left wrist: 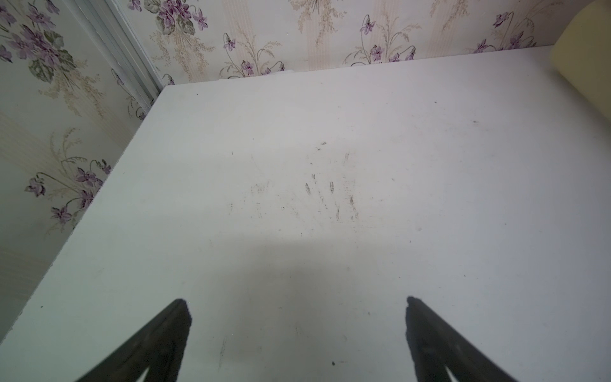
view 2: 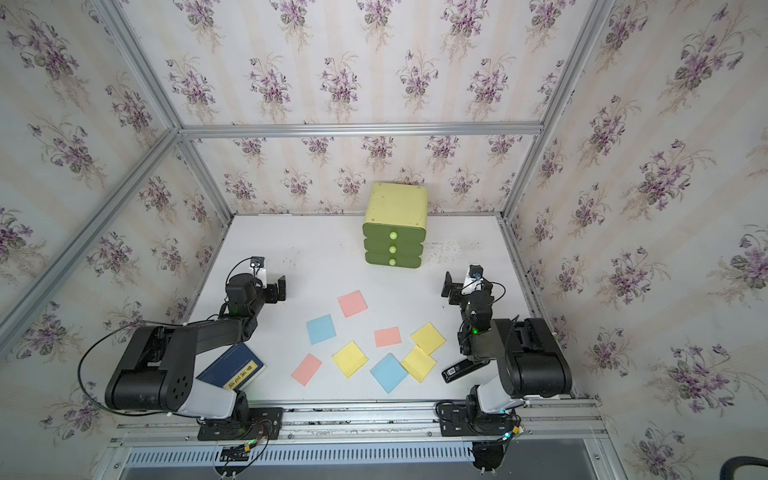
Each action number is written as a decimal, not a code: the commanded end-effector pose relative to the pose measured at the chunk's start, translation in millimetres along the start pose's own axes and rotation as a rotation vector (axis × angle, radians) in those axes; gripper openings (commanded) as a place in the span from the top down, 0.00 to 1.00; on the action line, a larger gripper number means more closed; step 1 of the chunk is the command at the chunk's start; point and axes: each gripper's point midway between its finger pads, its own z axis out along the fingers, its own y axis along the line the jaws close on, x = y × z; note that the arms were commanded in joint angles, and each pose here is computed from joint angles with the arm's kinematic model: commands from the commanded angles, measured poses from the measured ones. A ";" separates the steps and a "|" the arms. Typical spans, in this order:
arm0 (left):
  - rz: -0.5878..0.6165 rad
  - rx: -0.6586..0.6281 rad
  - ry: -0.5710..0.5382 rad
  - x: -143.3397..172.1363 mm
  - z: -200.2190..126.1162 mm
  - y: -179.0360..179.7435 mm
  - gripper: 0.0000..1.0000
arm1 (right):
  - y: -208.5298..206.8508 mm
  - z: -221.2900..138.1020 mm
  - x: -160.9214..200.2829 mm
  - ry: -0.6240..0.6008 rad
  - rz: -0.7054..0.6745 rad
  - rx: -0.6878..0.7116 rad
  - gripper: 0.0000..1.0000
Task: Please put the sticky notes in the drawer by color
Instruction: Move the storage box to the center of the board.
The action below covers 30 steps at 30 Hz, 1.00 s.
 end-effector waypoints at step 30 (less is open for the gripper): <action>-0.528 0.521 0.065 -181.9 -64.7 -84.2 0.00 | 61.5 27.9 -200.0 0.158 0.320 -0.265 0.00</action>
